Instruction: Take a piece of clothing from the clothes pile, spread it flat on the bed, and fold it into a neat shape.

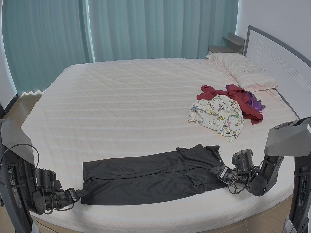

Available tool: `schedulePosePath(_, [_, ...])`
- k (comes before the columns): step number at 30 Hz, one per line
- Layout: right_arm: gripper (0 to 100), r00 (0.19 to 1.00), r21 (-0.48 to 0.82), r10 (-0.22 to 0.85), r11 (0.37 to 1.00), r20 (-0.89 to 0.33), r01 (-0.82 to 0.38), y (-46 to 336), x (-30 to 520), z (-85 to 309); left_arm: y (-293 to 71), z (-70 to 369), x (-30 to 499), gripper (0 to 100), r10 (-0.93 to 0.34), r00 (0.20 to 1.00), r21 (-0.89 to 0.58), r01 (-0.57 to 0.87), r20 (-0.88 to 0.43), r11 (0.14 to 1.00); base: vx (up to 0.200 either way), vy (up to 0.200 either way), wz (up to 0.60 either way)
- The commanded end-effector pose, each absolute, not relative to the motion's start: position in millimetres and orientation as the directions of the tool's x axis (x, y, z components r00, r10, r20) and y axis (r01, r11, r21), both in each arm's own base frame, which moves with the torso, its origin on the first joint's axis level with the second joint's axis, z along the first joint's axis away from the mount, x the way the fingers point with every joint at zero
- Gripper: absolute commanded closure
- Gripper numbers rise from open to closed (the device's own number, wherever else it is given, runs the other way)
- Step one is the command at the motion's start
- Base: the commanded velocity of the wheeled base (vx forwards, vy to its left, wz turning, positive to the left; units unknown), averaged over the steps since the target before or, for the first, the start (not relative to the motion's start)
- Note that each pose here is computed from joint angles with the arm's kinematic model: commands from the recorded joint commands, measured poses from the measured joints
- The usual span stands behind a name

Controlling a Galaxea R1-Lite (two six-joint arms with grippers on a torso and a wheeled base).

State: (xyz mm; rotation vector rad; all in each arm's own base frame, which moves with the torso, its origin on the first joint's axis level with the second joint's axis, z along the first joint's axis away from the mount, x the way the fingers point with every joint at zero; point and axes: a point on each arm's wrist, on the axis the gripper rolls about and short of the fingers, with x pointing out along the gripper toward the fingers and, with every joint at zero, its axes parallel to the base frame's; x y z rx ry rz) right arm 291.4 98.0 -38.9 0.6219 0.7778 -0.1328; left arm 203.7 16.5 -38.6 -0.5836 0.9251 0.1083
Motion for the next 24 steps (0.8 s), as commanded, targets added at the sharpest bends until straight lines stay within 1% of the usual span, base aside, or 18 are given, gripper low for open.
schedulePosePath(1, [0, 0.723, 0.484, 0.109, 0.809, -0.682, 0.334, 98, 297, -39, 16, -42, 200, 0, -0.157, 0.590, -0.422, -0.343, -0.792, 0.839, 0.000, 0.000, 0.00])
schedulePosePath(9, [0, 0.714, 0.475, 0.113, 0.816, -0.690, 0.330, 102, 302, -50, 16, -42, 200, 0, -0.157, 0.591, -0.422, -0.342, -0.791, 0.839, 0.000, 0.000, 0.00])
schedulePosePath(14, [0, 0.734, 0.487, 0.118, 0.816, -0.669, 0.313, 103, 304, -53, 16, -42, 200, 0, -0.157, 0.591, -0.422, -0.342, -0.791, 0.839, 0.000, 0.000, 0.00])
schedulePosePath(15, [100, 0.734, 0.487, 0.118, 0.816, -0.669, 0.313, 103, 304, -53, 16, -42, 200, 0, -0.157, 0.591, -0.422, -0.342, -0.791, 0.839, 0.000, 0.000, 0.00])
schedulePosePath(24, [100, 0.709, 0.456, 0.104, 0.828, -0.698, 0.327, 96, 292, -55, 16, -42, 200, 0, -0.157, 0.591, -0.422, -0.342, -0.791, 0.839, 0.000, 0.000, 0.00])
